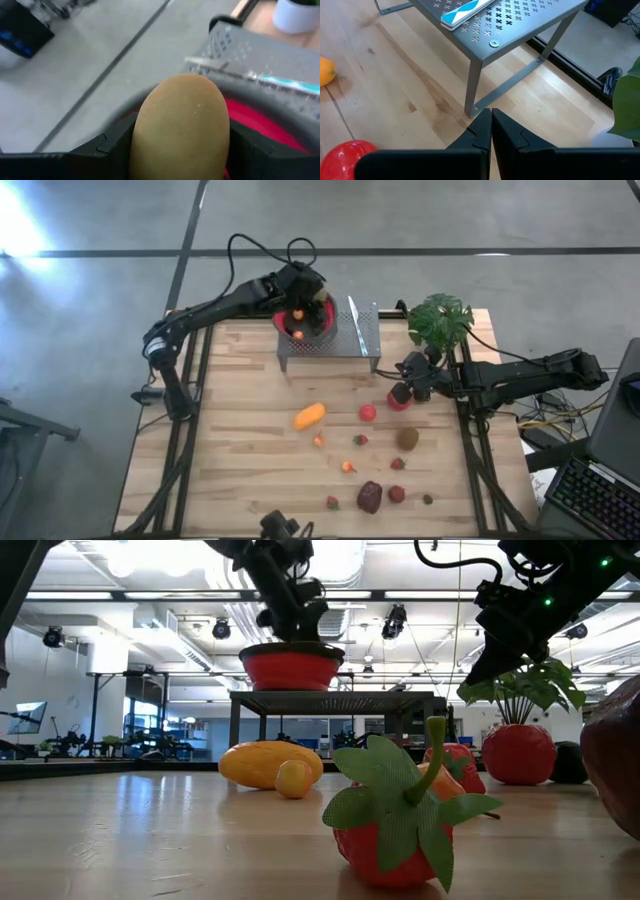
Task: Pick & Place Fruit
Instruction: Put the left brown kiwi into the red strainer bowl on the shelf
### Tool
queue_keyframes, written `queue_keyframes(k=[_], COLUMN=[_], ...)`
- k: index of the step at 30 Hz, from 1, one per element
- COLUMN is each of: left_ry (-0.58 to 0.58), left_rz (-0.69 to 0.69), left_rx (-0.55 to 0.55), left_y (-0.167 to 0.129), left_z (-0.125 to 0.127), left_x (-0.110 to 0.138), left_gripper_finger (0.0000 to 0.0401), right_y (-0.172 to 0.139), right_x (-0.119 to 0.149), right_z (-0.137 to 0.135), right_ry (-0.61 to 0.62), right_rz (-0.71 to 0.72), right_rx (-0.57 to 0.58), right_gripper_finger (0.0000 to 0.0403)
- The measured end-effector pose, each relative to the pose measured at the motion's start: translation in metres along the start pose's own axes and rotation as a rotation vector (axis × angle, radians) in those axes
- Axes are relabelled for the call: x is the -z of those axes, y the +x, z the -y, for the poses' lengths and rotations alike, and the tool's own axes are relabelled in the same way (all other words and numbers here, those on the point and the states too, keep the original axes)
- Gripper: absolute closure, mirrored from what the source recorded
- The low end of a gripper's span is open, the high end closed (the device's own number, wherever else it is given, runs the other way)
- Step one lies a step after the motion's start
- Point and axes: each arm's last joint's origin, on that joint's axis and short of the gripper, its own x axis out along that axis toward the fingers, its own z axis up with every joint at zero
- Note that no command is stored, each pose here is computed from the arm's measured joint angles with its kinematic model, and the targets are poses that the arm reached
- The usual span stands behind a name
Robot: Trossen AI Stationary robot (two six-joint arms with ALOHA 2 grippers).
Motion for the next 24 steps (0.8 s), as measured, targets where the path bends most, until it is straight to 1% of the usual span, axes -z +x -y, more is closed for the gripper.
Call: queue_keyframes(k=[5, 13, 18, 24], left_ry=[-0.005, 0.019, 0.020, 0.014], left_rz=[-0.047, -0.101, -0.109, -0.112], left_rx=[-0.008, -0.005, -0.006, -0.006], left_y=[0.011, 0.019, 0.020, 0.019], left_z=[-0.003, -0.001, -0.001, -0.001], left_x=[0.013, 0.027, 0.028, 0.028], left_gripper_finger=[0.0158, 0.0156, 0.0143, 0.0115], right_y=[0.000, 0.000, 0.000, 0.000], right_x=[0.000, 0.000, 0.000, 0.000], right_z=[0.000, 0.000, 0.000, 0.000], right_ry=[0.000, 0.001, 0.001, 0.001], right_rz=[0.000, 0.001, 0.001, 0.001], right_rx=[0.000, -0.001, -0.001, -0.001], right_gripper_finger=[0.0394, 0.0394, 0.0394, 0.0394])
